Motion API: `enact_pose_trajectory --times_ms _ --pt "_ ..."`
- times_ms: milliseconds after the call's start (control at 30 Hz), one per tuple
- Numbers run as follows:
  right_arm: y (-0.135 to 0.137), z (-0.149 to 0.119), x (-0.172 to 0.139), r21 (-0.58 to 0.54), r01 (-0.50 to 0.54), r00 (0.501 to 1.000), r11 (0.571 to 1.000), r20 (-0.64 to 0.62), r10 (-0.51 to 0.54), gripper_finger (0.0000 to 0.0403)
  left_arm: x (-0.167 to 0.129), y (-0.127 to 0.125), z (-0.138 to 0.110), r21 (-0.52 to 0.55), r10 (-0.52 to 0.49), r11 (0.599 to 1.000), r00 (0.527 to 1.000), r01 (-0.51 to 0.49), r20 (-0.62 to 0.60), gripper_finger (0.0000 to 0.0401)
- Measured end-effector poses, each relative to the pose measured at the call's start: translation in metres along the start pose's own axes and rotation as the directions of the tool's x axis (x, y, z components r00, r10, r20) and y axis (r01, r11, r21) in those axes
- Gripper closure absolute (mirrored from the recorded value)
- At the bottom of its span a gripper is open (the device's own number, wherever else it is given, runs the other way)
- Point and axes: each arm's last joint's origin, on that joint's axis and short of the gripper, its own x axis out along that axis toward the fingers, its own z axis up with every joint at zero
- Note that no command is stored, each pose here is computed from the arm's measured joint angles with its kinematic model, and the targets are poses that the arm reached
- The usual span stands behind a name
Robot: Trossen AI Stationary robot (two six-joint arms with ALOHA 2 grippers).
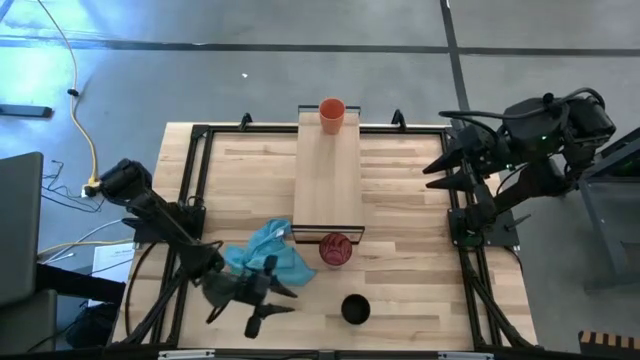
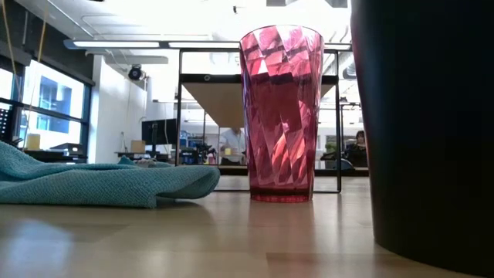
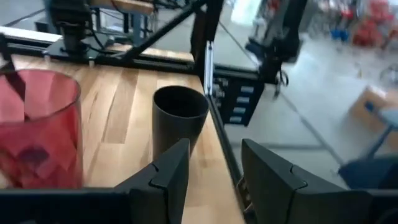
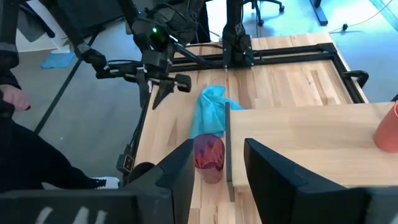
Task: Stack small to large cups/mugs on shelf
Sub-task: Put the black cup on the shelf
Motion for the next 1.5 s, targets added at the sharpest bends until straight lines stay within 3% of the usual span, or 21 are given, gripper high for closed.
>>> enact_pose_trajectory --times_ms 267,600,767,967,1167,1267,1367,1500 --pt "-0.001 -0.002 -0.016 0.029 -0.016 0.998 0.999 0.062 0.014 0.0272 0.023 0.029 0.029 0.059 -0.069 0.995 0.994 0.074 -0.08 0.0268" --pt "-0.002 -0.008 -0.048 0.001 -0.055 0.984 0.998 0.17 0.054 0.0272 0.036 0.041 0.067 0.169 -0.145 0.971 0.977 0.171 -0.16 0.0268" --pt "-0.006 -0.014 -0.064 -0.049 0.005 0.976 0.999 0.216 0.006 0.0272 0.047 0.032 0.077 0.24 -0.178 0.942 0.957 0.233 -0.23 0.0268" --pt "-0.011 -0.018 -0.075 -0.056 0.117 0.961 0.992 0.257 -0.099 0.0272 0.07 0.025 0.078 0.295 -0.179 0.903 0.899 0.311 -0.399 0.0268" --pt "-0.014 -0.031 -0.066 0.09 0.153 0.98 0.984 0.116 -0.163 0.0272 0.09 0.026 0.092 0.344 -0.172 0.884 0.904 0.317 -0.392 0.0268" --pt "-0.013 -0.038 -0.055 0.096 0.107 0.991 0.99 0.068 -0.114 0.0272 0.095 0.033 0.1 0.341 -0.164 0.891 0.912 0.301 -0.376 0.0268" --pt "-0.015 -0.052 -0.037 0.113 0.136 0.991 0.984 -0.035 -0.132 0.0272 0.096 0.037 0.107 0.34 -0.161 0.897 0.925 0.283 -0.343 0.0268" --pt "-0.016 -0.068 -0.006 0.086 0.126 0.992 0.988 -0.038 -0.123 0.0272 0.097 0.036 0.107 0.341 -0.165 0.896 0.926 0.285 -0.34 0.0268"
